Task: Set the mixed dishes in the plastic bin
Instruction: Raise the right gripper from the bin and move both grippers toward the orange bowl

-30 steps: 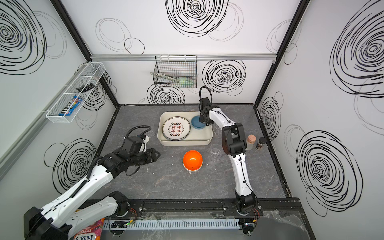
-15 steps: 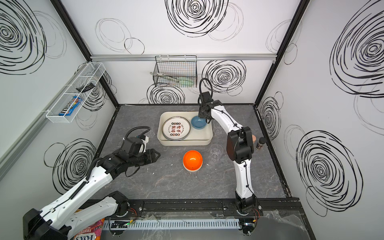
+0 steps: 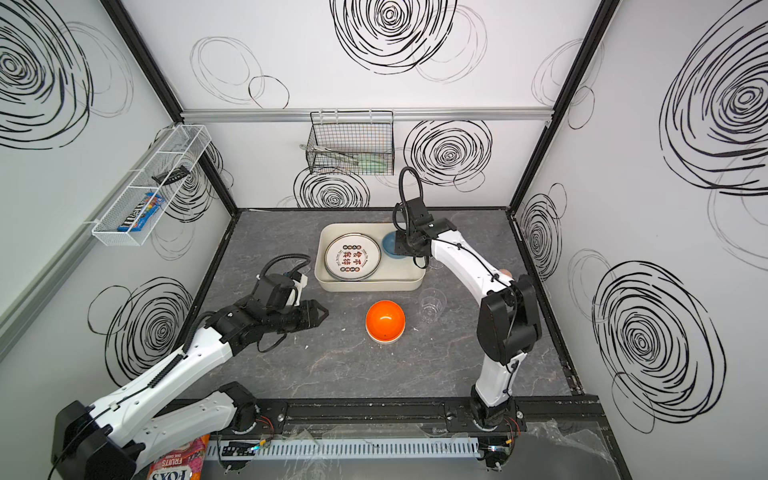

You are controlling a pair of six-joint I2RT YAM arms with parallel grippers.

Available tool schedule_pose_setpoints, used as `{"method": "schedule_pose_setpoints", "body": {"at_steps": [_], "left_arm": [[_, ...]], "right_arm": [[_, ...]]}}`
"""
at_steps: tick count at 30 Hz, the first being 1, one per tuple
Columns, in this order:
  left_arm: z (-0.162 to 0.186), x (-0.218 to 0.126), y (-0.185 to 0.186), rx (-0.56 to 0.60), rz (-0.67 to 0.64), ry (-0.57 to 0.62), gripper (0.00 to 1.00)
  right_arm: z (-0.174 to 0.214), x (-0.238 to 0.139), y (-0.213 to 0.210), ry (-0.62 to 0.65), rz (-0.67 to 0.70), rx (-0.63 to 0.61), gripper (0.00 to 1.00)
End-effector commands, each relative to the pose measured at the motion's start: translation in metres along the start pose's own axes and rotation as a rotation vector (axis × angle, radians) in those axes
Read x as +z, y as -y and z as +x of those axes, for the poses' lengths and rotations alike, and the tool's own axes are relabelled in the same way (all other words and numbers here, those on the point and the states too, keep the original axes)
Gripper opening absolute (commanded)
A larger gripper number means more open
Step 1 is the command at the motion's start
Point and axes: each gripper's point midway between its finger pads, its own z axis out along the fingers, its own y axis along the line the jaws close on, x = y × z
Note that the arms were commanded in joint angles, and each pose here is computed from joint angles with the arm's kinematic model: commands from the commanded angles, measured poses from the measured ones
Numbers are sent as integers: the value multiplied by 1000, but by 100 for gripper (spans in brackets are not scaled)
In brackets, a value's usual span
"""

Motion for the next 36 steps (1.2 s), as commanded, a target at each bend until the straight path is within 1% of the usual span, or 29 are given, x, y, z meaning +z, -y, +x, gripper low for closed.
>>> {"method": "schedule_pose_setpoints", "body": {"at_steps": [1,8,13,18,21,26,36], "left_arm": [[-12,0,20,49,50,27,53],[-14,10,38,101,59,-3,55],[-12,20,50,143,60,-29,55],[-11,28,60,194,56,-56,55],[-10,35,66,231,44,-72,55],[-5,51,72,300,5,-109,53],[0,82,86,406,-69,-143,47]], "right_arm": [[11,-23,-18,17,-123,-23,40],[60,-50,-20,-30,-249,-32,41],[97,-62,-17,-74,-311,-33,42],[129,-71,-8,-113,-335,-22,43],[143,-76,-2,-120,-336,-16,43],[163,-84,-1,-134,-387,-11,44],[198,-78,12,-181,-393,26,45]]}}
